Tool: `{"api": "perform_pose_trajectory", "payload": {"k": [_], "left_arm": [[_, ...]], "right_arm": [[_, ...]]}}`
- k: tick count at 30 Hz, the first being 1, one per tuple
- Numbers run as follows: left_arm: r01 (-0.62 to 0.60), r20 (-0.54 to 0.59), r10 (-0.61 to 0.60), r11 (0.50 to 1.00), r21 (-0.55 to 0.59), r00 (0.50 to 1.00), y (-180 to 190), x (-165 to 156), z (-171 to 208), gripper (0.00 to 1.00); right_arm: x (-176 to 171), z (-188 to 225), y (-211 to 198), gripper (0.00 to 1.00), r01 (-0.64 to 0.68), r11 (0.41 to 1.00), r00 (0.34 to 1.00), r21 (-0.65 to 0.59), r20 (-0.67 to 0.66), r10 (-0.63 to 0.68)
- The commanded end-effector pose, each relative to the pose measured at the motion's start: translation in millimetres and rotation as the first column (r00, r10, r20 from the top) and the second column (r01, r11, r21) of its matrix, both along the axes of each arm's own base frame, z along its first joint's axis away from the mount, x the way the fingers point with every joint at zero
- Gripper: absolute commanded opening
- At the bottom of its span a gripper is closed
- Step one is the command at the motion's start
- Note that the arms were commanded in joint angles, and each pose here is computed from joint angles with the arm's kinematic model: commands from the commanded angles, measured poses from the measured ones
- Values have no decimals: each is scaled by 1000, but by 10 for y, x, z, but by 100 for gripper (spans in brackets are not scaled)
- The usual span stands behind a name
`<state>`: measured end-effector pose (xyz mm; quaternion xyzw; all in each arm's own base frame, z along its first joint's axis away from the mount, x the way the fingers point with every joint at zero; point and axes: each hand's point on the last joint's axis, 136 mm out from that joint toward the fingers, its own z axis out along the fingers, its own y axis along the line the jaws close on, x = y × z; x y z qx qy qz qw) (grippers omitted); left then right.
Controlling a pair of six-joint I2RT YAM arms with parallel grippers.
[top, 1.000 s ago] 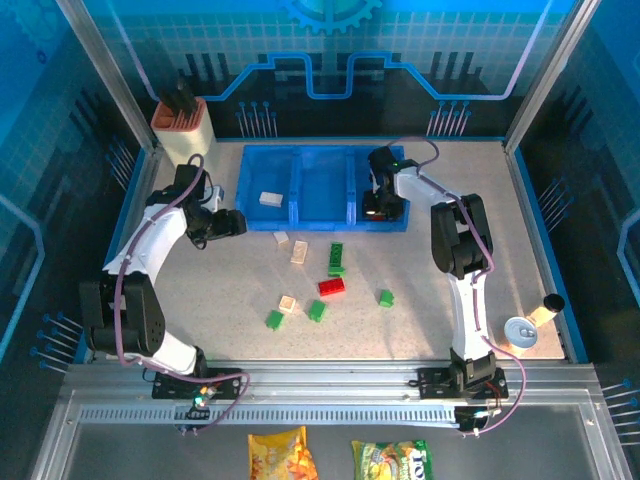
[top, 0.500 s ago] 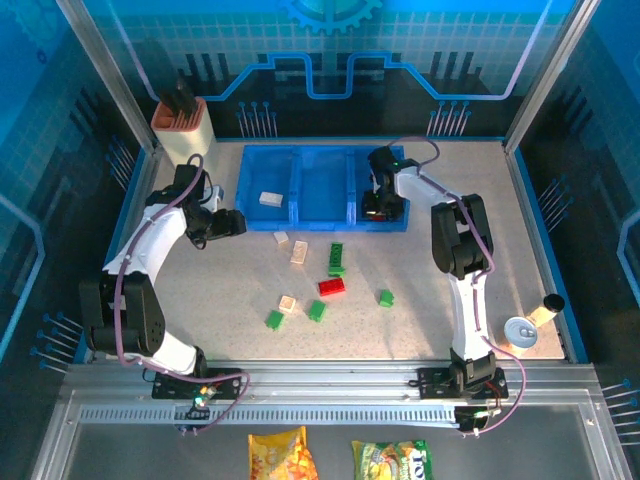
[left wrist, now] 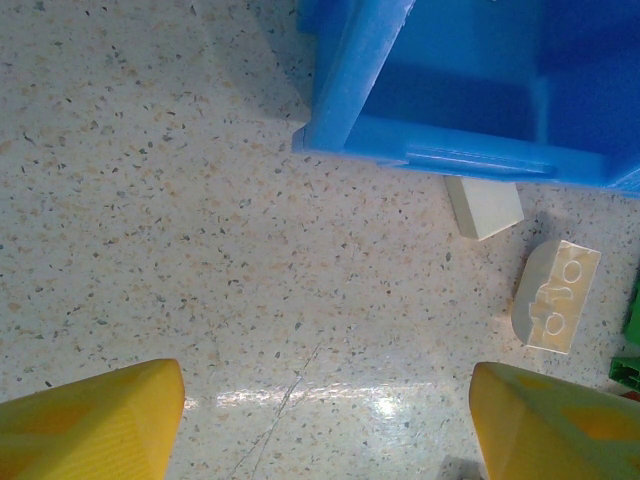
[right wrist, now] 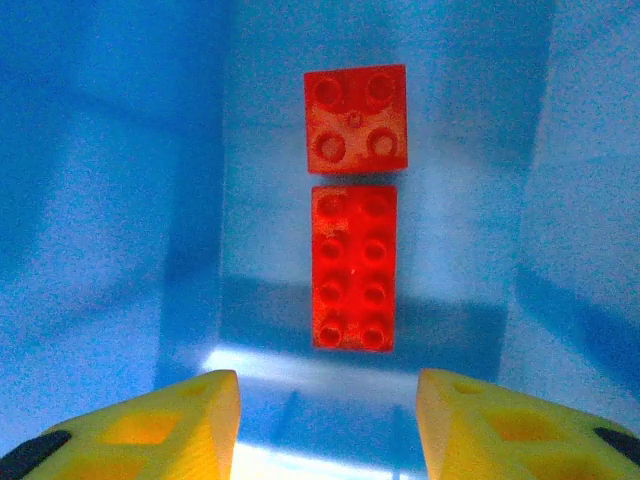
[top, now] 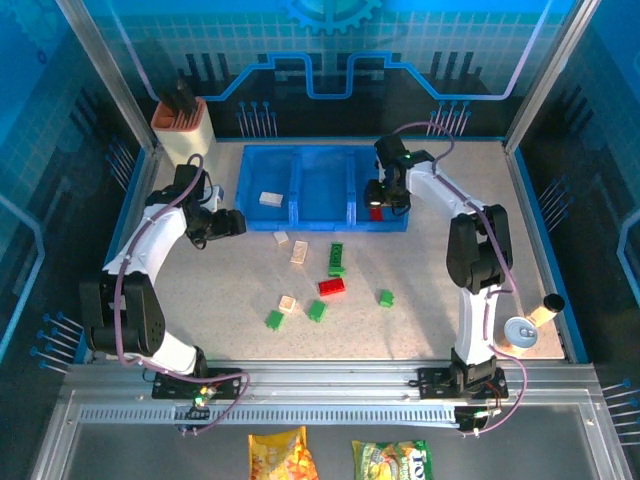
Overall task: Sort the legos into containers by color
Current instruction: Pick up the lego from the center of the table.
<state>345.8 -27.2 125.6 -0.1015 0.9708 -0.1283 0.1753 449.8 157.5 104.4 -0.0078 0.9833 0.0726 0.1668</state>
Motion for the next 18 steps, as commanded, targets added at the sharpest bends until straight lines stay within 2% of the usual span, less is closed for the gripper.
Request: {"api": "perform_pose_trajectory", "payload": {"k": [1,18], "left_arm": [[1,0,-1,1000,-18,1000,-2,-9,25,76],[59,-23,-59,998,-12,998,-305,-73,193,76]], "right_arm": [[-179,178,70,51,-11,1000,1000,18,0,11],[-575,402,11,52,-30,1000,999,10,42,29]]}}
